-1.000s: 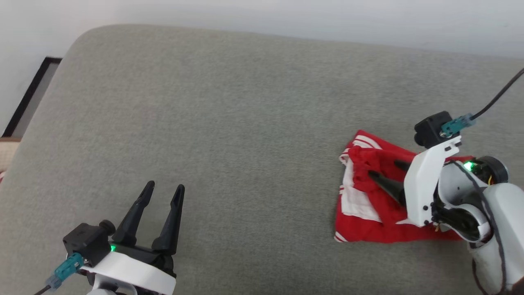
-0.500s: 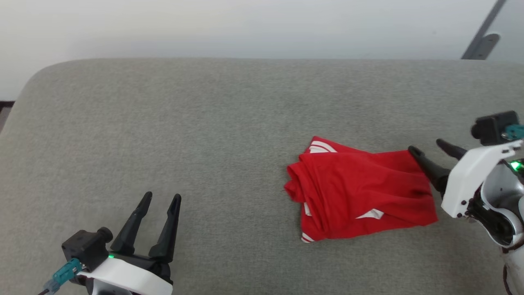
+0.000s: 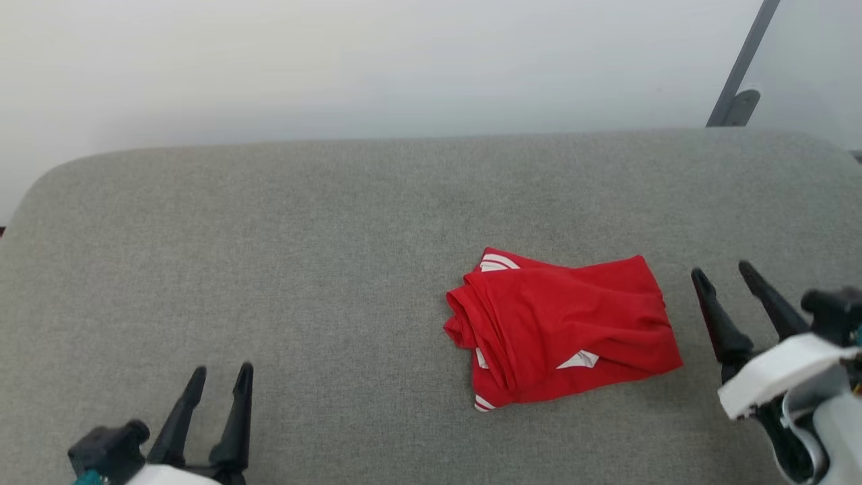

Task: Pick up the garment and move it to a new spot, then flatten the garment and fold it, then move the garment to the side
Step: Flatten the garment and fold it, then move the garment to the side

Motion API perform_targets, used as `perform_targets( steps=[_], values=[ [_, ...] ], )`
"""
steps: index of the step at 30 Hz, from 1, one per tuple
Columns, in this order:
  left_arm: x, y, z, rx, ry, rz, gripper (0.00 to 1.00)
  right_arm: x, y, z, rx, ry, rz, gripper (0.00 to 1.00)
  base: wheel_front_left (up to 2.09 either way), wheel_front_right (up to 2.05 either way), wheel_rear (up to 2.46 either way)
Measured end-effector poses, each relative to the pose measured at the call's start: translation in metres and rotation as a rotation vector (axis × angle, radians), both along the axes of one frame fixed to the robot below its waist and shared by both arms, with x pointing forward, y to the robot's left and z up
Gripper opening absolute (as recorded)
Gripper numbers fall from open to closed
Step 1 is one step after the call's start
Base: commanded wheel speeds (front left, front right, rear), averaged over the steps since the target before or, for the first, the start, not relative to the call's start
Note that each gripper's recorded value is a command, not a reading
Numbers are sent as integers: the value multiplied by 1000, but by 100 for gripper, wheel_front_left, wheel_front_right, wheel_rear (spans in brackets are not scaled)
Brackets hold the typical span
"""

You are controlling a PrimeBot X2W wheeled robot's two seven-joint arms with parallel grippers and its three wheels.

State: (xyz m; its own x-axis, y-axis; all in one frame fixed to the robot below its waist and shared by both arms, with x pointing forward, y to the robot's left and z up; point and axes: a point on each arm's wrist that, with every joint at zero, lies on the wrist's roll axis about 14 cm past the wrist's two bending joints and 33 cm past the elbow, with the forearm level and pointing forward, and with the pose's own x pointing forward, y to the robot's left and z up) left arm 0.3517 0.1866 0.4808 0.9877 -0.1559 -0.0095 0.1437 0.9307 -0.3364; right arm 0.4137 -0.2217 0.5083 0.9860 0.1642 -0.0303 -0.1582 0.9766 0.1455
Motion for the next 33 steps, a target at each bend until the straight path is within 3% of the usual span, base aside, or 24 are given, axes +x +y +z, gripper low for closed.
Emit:
perform_targets(
  steps=[20,33],
  values=[
    [-54,15,2,33,-9,68,100,-68,-31,-29,44,10,-168,100,0,0,0],
    [-60,19,5,48,-16,77,100,-75,-27,-25,60,22,-182,100,0,0,0]
  ],
)
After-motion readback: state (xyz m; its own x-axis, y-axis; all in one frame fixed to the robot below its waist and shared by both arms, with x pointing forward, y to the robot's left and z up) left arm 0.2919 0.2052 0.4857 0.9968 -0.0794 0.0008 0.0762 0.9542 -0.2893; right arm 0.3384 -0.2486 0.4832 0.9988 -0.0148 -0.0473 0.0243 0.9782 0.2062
